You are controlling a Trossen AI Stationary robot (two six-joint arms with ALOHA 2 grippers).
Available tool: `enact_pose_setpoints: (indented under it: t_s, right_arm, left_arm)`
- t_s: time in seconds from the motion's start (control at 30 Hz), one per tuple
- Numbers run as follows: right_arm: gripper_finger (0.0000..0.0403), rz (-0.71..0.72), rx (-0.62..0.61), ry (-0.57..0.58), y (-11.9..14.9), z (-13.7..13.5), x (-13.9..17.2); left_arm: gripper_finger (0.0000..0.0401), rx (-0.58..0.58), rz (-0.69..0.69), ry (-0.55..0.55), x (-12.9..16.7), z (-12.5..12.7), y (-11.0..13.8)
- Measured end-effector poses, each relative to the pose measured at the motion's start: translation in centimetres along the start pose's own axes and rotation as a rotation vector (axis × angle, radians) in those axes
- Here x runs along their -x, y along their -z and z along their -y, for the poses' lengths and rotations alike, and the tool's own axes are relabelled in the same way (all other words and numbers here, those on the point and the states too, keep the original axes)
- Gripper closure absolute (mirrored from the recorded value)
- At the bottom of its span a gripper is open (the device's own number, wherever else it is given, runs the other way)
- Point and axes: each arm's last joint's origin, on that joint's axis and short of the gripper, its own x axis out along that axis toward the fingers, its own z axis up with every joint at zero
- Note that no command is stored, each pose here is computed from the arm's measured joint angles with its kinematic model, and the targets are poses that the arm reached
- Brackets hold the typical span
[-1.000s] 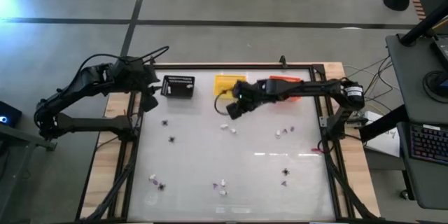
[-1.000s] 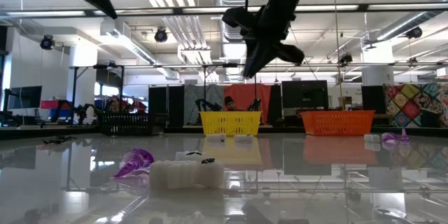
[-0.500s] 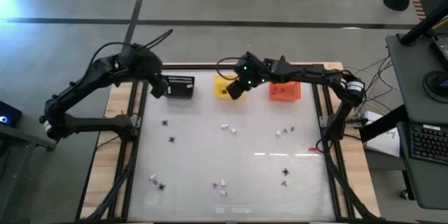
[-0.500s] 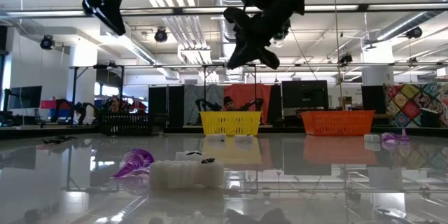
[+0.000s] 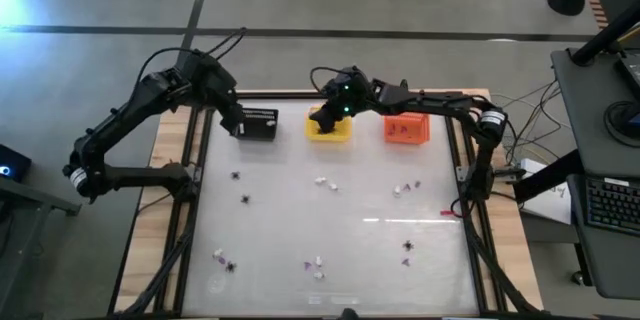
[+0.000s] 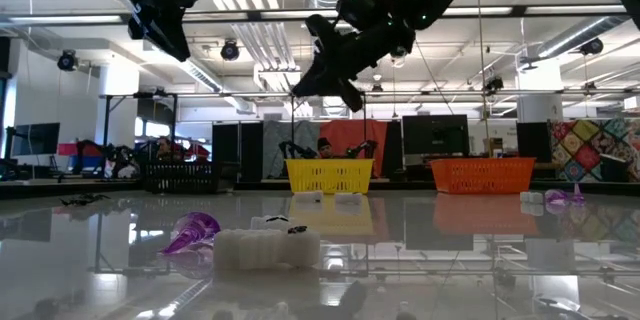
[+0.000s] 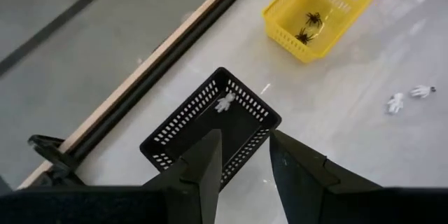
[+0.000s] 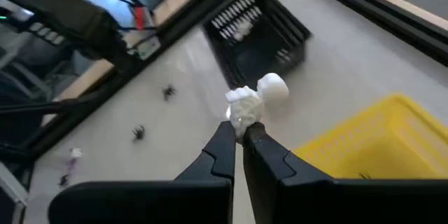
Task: Sort Halloween decoration
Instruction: Put the white skeleton toy into the black basket
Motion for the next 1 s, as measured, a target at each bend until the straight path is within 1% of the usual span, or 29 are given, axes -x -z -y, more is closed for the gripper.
enact_pose_setpoints:
  t_s: [0.1,0.37,0.47,0.6,0.77,0.9,1.0]
  right_arm:
    - [0.0394,0.029,0.016,-0.028,-0.1,0.2,-0.7]
    - [0.0394,0.142,0.055,-0.075,-1.0,0.3,-1.8]
    - [0.0394,0.155,0.074,-0.086,-1.8,0.1,-2.5]
    - [0.0394,0.19,0.104,-0.124,-3.5,-0.6,-3.5]
    - [0.0394,0.155,0.096,-0.127,-4.7,-0.9,-5.4]
    - [0.0394,0.142,0.099,-0.129,-5.5,-1.2,-6.6]
    - [0.0394,0.139,0.104,-0.136,-6.0,-1.6,-7.5]
  left_arm:
    - [0.0296,0.027,-0.001,0.03,-0.2,-0.6,0.0]
    - [0.0296,0.077,-0.009,0.167,-1.1,-1.9,-0.2]
    - [0.0296,0.077,-0.015,0.223,-1.8,-2.3,-0.4]
    - [0.0296,0.069,-0.023,0.311,-2.9,-3.0,-0.6]
    - [0.0296,0.062,-0.024,0.367,-3.6,-4.0,-0.6]
    - [0.0296,0.037,0.01,0.434,-3.8,-4.7,-0.5]
    - [0.0296,0.046,0.022,0.46,-4.1,-5.4,-0.4]
